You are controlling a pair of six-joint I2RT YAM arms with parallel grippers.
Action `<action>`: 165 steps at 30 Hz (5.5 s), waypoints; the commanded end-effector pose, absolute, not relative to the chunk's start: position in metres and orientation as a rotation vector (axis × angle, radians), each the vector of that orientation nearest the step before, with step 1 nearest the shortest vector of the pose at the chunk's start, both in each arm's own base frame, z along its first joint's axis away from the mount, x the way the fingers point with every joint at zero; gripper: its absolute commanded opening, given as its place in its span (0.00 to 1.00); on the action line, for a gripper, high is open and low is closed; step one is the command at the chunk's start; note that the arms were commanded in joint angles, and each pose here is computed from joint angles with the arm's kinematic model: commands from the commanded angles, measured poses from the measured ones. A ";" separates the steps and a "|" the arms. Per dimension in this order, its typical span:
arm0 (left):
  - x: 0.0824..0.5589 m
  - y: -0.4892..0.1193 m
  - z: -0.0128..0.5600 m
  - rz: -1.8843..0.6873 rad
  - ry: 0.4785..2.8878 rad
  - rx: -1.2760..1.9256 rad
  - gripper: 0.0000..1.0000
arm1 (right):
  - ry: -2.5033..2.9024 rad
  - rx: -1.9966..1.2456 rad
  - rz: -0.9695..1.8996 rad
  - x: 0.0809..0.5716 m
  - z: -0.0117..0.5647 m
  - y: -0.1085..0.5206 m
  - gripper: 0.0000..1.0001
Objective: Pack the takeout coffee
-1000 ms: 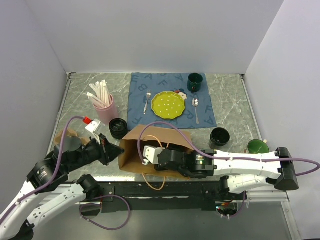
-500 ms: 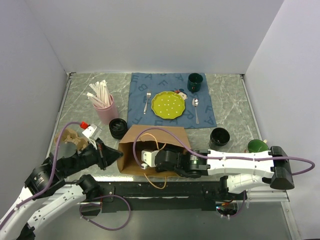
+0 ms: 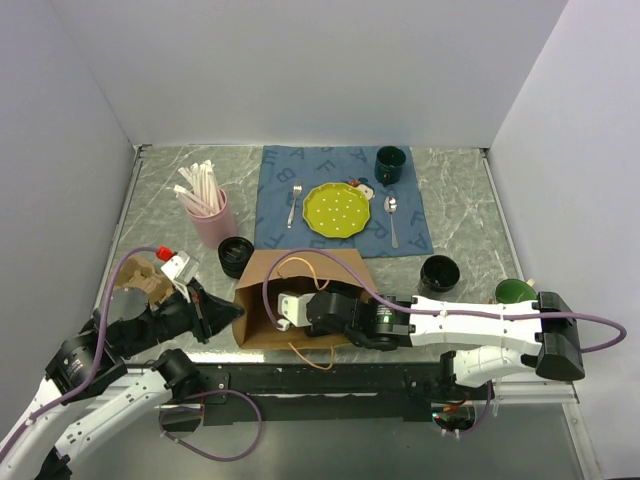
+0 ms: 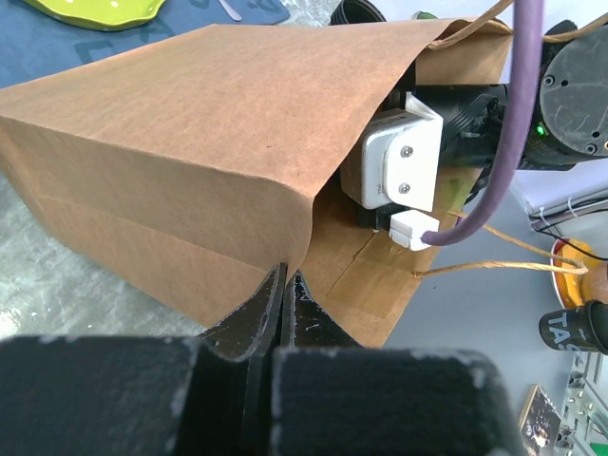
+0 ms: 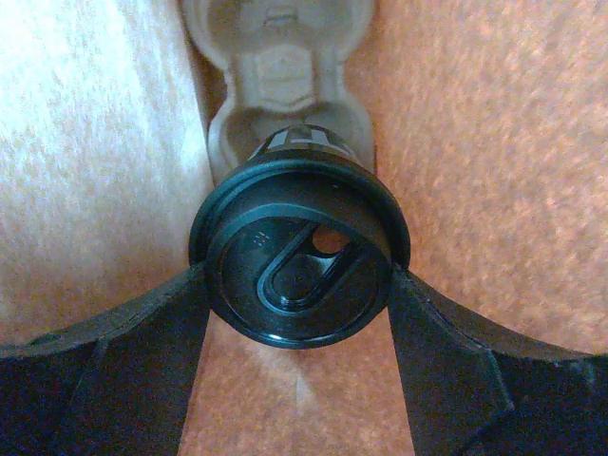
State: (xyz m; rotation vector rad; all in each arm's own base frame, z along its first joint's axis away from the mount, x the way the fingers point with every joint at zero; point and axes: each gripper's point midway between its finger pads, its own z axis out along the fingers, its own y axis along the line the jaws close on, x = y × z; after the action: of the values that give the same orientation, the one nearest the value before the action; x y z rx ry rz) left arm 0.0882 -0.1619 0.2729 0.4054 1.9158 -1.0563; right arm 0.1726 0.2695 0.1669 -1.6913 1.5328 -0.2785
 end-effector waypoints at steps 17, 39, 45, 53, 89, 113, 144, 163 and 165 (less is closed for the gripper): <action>0.084 -0.162 0.276 -1.073 1.886 0.436 0.01 | 1.374 -1.734 -0.240 0.187 0.196 0.313 0.49; 0.084 -0.164 0.277 -1.089 1.889 0.421 0.01 | 1.412 -1.769 -0.243 0.192 0.171 0.281 0.49; 0.084 -0.166 0.277 -1.100 1.885 0.424 0.01 | 1.409 -1.771 -0.222 0.195 0.167 0.285 0.49; 0.085 -0.166 0.275 -1.094 1.886 0.430 0.01 | 1.431 -1.781 -0.218 0.202 0.160 0.288 0.49; 0.081 -0.161 0.277 -1.104 1.911 0.387 0.01 | 1.482 -1.760 -0.233 0.218 0.127 0.301 0.49; 0.083 -0.162 0.279 -1.100 1.919 0.373 0.01 | 1.621 -1.743 -0.214 0.221 0.102 0.296 0.58; 0.088 -0.166 0.284 -1.107 1.909 0.369 0.01 | 1.692 -1.710 -0.270 0.231 0.093 0.290 0.77; 0.092 -0.170 0.289 -1.109 1.888 0.368 0.01 | 1.662 -1.632 -0.240 0.240 0.133 0.289 1.00; 0.092 -0.170 0.290 -1.112 1.886 0.365 0.01 | 1.663 -1.625 -0.241 0.240 0.135 0.288 1.00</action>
State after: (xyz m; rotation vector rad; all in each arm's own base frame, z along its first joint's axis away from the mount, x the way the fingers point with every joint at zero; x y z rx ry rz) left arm 0.0975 -0.1647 0.2666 0.3552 1.9499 -1.0376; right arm 0.2381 0.3002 0.1218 -1.6487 1.6217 -0.2284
